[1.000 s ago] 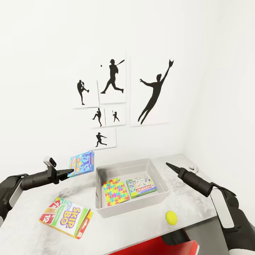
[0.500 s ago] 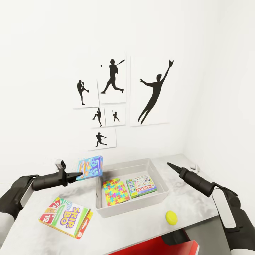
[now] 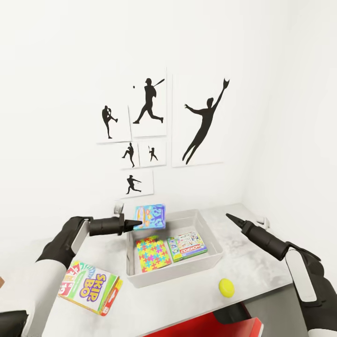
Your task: Put all the toys in the child's room - the three board games (two on the bed and one on the table), the two jigsaw puzzles on the table, and the tennis ball on the table - inside the toy box on the table in the child's room.
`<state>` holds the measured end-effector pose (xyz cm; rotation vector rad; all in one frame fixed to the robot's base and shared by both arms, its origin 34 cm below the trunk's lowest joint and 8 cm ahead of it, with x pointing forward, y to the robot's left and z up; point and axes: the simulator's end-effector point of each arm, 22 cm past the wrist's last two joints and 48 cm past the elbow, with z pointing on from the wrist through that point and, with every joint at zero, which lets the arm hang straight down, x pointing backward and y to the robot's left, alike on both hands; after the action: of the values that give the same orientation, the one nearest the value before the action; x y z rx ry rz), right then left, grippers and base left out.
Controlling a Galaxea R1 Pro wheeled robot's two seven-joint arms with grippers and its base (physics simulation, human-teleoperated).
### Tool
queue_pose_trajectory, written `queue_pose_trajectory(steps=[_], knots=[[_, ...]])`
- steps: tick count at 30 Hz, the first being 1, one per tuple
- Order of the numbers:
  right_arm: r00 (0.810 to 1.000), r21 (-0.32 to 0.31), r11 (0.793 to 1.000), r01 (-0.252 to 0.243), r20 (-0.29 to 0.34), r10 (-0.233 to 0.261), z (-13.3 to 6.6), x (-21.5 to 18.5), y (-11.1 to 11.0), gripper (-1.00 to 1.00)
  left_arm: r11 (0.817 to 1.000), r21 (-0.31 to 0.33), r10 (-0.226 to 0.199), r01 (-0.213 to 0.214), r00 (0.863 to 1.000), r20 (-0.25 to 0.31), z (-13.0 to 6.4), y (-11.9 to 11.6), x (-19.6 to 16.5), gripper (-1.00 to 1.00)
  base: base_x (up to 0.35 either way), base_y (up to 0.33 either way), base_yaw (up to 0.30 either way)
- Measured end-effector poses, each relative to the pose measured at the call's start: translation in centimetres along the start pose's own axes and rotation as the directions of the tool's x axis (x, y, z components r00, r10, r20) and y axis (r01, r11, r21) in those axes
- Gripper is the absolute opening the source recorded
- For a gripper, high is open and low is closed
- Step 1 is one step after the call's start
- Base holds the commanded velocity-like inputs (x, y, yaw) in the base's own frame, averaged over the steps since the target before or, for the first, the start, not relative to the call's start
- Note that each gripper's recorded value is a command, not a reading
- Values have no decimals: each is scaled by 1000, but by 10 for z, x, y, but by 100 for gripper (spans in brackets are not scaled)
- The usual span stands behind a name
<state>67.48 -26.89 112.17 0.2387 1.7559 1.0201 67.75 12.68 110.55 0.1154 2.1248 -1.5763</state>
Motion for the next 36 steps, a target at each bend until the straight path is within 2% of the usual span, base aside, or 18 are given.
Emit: queue_pose_trajectory(steps=[4,16,36], knots=[[1000,7,1000,-19,9,19,0,1,-4,100,1000,8,0,0,1000,0,6,-1,3,-100,0,0,0],[1000,16,1000,-7,6,7,-4,-3,-8,100,1000,-11,3,-3,1000,3,-2,5,2,-100,0,0,0],[1000,16,1000,-9,6,9,-5,-4,-9,100,1000,-14,4,-4,1000,1,-2,6,2,-100,0,0,0]])
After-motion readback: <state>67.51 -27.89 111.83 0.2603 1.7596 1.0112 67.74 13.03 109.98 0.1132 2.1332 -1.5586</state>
